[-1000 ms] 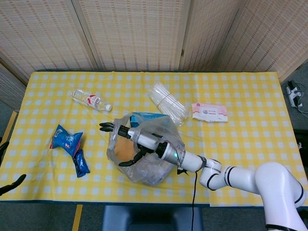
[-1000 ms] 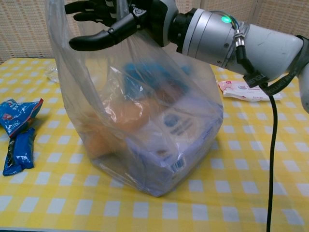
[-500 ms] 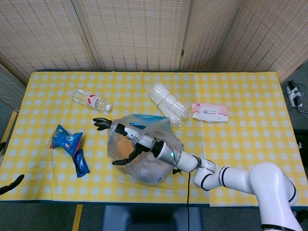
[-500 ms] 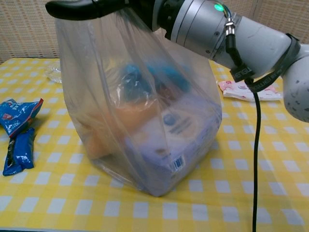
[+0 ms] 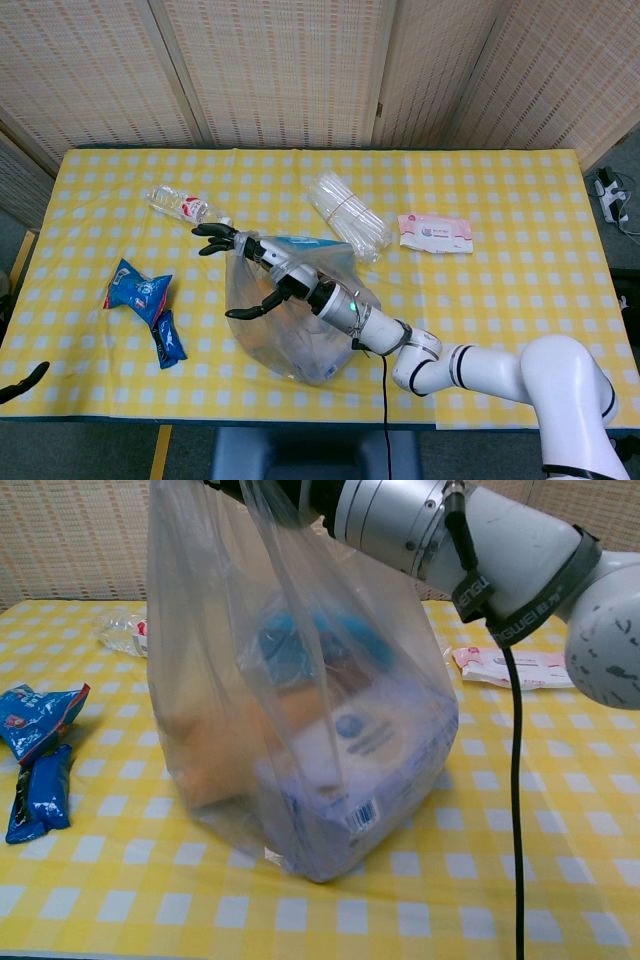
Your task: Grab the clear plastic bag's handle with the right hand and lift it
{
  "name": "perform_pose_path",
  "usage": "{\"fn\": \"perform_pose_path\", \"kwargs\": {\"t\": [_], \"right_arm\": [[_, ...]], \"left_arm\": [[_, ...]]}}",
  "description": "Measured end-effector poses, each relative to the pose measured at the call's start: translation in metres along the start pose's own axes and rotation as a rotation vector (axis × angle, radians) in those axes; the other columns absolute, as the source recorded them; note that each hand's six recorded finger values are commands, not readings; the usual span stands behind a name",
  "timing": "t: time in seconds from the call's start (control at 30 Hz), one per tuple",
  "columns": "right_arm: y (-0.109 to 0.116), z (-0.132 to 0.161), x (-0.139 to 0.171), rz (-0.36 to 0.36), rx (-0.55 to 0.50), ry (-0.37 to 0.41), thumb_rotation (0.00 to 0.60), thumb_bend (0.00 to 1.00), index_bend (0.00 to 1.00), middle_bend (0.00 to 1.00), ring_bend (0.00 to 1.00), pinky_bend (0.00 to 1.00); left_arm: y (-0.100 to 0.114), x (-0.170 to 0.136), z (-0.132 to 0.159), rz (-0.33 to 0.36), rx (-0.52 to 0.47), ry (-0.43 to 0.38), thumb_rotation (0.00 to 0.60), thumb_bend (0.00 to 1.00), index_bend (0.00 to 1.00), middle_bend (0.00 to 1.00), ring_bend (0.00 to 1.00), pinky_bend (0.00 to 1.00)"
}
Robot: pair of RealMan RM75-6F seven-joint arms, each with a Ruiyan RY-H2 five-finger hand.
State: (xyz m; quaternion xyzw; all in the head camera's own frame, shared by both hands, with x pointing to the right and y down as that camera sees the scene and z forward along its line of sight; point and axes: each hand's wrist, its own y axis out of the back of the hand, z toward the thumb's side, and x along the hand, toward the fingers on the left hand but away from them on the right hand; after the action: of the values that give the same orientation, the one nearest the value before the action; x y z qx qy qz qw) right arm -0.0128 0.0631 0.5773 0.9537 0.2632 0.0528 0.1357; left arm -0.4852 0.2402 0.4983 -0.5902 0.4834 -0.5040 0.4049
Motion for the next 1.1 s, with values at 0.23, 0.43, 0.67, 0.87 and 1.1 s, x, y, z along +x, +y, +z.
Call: {"fn": "perform_pose_path", "kwargs": {"t": [0.23,0.43,0.67,0.87,1.1], "right_arm": [[0.001,-0.002,-0.015,-0.024,-0.183,-0.036,0.6,0.24,0.24,0.28,0.35,0.28],[0.003,0.001,-0.024,-0.049,-0.326,-0.046,0.6,0.24,0.4,0.43,0.47,0.42],[0.017,0.003,-0.028,-0.143,-0.461,-0.039,0.6,0.45,0.52,0.55,0.64,0.59],[0.022,-0.001,-0.029,-0.214,-0.48,-0.05,0.6,0.63,0.66,0.67,0.83,0.81],[0.018,-0.001,-0.032,-0.257,-0.437,-0.084,0.6,0.64,0.75,0.7,0.87,0.87]], "left_arm": [[0.001,0.001,-0.001,0.003,-0.016,0.007,0.6,0.19,0.0,0.04,0.03,0.0],[0.001,-0.001,-0.001,0.002,-0.016,0.009,0.6,0.19,0.0,0.04,0.03,0.0],[0.002,-0.001,-0.001,0.0,-0.028,0.002,0.6,0.19,0.0,0.04,0.03,0.0],[0.004,-0.001,-0.003,0.022,-0.01,0.018,0.6,0.19,0.0,0.04,0.03,0.0],[0.004,-0.003,-0.002,0.02,-0.02,0.013,0.6,0.19,0.0,0.04,0.03,0.0]]}}
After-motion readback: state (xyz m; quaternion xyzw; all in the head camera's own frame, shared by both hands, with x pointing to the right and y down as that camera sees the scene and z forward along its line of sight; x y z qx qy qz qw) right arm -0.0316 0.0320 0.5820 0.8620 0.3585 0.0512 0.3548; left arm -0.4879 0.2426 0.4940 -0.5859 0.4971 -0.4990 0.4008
